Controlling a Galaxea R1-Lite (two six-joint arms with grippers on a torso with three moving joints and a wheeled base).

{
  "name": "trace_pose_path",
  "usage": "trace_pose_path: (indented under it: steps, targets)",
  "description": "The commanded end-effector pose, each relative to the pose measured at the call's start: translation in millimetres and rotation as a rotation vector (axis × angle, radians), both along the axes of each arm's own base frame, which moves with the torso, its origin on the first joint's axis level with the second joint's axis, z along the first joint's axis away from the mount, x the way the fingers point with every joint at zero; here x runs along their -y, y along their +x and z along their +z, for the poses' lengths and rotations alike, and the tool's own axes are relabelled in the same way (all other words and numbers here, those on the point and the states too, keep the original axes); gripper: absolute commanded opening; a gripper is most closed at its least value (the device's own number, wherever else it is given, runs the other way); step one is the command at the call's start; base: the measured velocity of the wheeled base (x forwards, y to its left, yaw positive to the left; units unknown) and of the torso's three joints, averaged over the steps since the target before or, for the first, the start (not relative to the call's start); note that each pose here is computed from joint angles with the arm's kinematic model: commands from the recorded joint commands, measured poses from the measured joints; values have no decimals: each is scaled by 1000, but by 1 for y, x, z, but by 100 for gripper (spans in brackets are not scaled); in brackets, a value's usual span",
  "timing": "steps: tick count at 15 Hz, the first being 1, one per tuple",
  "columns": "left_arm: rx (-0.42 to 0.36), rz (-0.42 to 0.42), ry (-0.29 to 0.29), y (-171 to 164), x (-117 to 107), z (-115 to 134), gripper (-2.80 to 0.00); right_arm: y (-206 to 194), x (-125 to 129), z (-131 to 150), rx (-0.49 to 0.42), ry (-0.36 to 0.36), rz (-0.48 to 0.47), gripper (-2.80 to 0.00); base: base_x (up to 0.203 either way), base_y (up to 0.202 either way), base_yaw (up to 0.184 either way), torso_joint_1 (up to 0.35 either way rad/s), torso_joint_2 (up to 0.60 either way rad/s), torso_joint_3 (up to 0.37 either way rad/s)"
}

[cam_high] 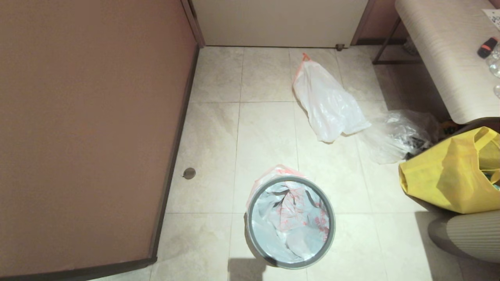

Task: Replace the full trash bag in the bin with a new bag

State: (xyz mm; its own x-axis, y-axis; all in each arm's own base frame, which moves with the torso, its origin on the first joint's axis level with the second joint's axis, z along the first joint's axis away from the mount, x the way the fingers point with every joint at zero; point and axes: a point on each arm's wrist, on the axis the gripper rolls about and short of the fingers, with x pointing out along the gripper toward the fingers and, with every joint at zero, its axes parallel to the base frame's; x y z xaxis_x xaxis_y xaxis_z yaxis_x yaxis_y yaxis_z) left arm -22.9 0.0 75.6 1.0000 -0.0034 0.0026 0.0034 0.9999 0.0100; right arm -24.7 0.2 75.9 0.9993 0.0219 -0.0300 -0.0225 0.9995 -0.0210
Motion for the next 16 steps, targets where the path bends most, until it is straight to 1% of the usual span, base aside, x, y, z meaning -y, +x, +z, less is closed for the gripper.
trace_pose_path:
  steps: [1, 16]
  targets:
    - [-1, 0, 1, 0, 0, 0, -280, 0, 0, 0, -2, 0, 1, -280, 0, 0, 0, 0, 0, 0]
    - [0, 0, -1, 0, 0, 0, -280, 0, 0, 0, -2, 2, 1, -280, 0, 0, 0, 0, 0, 0]
